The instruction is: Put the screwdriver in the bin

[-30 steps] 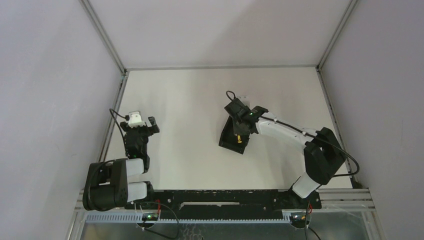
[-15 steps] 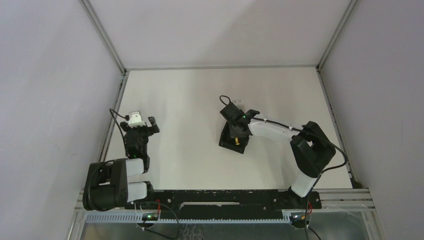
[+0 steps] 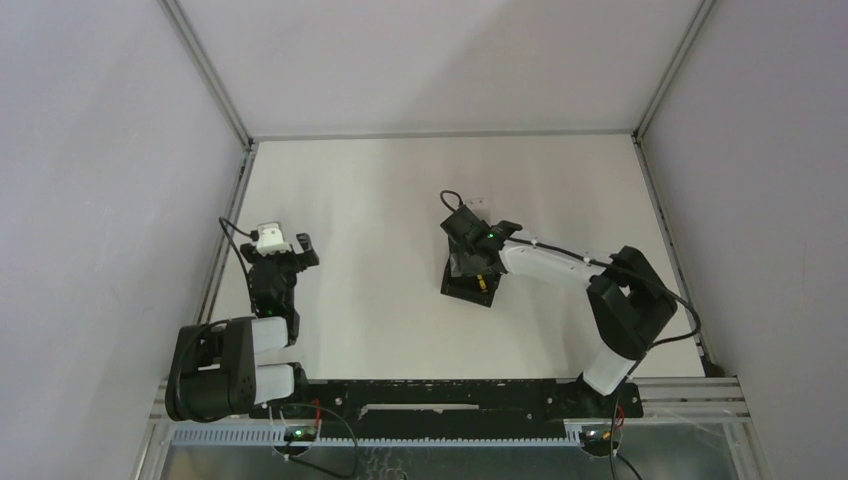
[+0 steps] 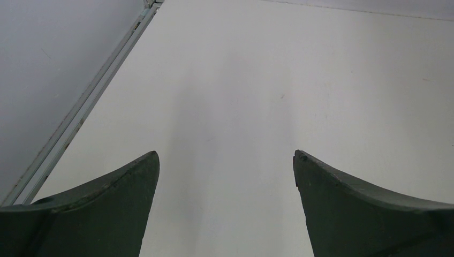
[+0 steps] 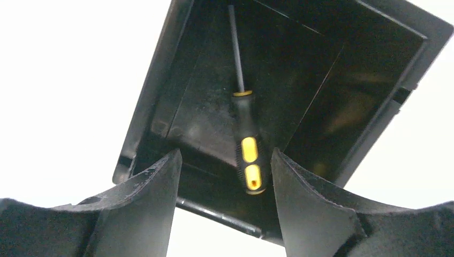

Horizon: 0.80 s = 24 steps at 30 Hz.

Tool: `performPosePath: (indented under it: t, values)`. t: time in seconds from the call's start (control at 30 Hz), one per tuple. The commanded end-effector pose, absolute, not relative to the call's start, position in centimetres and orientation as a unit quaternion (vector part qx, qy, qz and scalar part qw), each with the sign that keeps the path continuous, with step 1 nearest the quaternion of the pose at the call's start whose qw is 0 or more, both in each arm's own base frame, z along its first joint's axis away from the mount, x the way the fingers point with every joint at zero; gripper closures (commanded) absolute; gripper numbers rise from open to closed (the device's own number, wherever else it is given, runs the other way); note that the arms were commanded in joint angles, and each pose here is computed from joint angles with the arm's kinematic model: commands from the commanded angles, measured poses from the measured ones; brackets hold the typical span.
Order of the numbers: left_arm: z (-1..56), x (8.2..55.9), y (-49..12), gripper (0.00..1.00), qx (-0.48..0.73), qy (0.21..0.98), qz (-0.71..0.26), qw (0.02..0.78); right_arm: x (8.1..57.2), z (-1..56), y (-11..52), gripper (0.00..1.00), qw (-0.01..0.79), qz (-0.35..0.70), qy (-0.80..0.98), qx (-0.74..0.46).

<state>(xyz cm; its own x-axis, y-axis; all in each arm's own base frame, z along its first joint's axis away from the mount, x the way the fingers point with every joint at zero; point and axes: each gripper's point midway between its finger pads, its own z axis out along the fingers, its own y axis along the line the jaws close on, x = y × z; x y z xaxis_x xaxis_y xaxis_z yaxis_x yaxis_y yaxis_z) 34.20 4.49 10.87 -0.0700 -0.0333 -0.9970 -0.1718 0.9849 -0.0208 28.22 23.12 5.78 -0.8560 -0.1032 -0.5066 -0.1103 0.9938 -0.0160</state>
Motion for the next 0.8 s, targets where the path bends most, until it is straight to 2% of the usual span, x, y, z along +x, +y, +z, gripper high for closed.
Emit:
performPosePath:
  t: [0.0,0.13,0.23,0.4,0.57,0.77]
  values:
    - [13.6,35.4,4.6,0.00,-0.070,0.702,0.053,0.707,29.0,11.6,24.6,0.30,0.331,0.072,0.940,-0.040]
    - [13.7,35.4,4.5,0.00,-0.069,0.702,0.053,0.707,29.0,16.2,23.3,0.16,0.383,0.089,0.919,-0.022]
    - [13.7,35.4,4.5,0.00,-0.070,0.702,0.053,0.707,28.8,18.6,19.7,0.01,0.408,0.061,0.911,0.012]
    - [13.6,35.4,4.5,0.00,-0.070,0.702,0.052,0.707,28.9,18.8,11.5,0.00,0.415,-0.014,0.907,0.066]
    - [13.6,35.4,4.5,0.00,-0.070,0.702,0.053,0.707,28.7,18.3,4.7,0.00,0.409,0.007,0.904,0.122]
    - [13.6,35.4,4.5,0.00,-0.070,0.702,0.053,0.707,28.0,20.4,-0.3,0.00,0.463,-0.009,0.869,0.173]
